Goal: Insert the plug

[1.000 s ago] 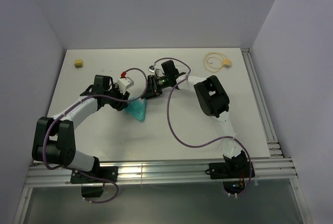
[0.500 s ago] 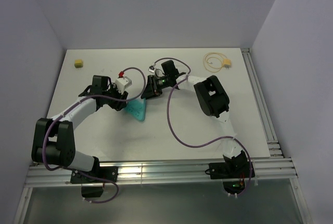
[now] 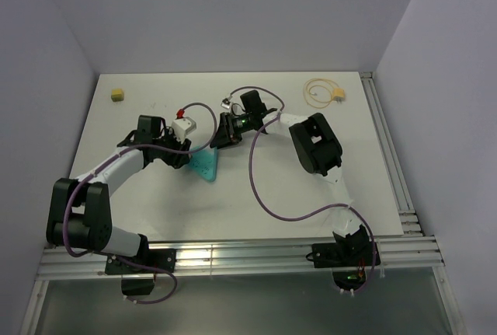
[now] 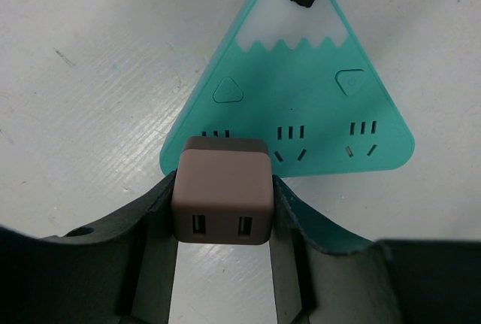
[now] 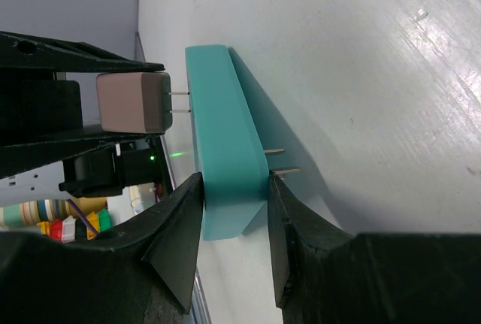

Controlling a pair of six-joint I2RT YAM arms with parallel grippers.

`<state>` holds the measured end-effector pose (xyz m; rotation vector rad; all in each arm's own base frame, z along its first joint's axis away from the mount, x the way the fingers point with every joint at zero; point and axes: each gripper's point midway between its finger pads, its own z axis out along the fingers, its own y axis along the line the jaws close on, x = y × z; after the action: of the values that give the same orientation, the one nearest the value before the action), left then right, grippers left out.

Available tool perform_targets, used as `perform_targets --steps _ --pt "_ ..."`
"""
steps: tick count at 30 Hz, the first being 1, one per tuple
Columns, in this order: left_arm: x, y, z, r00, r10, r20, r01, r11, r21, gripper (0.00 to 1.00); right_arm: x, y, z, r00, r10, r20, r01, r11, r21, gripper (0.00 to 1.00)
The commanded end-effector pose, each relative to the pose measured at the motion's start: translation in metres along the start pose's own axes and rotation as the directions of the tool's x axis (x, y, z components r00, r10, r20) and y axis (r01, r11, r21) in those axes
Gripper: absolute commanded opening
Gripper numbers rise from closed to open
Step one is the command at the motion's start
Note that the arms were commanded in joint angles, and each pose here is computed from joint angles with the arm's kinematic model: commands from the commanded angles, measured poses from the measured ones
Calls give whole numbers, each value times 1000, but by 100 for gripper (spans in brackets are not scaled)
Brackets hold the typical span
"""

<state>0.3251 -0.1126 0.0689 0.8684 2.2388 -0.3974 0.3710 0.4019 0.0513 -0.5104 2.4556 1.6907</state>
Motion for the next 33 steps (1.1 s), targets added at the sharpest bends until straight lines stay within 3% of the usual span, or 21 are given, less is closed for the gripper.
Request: perform_targets --steps 1,22,33 --pt "-13 -3 -5 998 5 56 -6 1000 9 0 -8 11 1 998 -65 26 65 998 11 0" --pt "-7 10 -3 998 -36 45 37 999 -32 0 -6 11 2 998 -63 22 63 998 9 0" --pt "-4 -1 1 999 -9 36 9 1000 11 0 -6 13 5 998 -66 13 66 998 8 0"
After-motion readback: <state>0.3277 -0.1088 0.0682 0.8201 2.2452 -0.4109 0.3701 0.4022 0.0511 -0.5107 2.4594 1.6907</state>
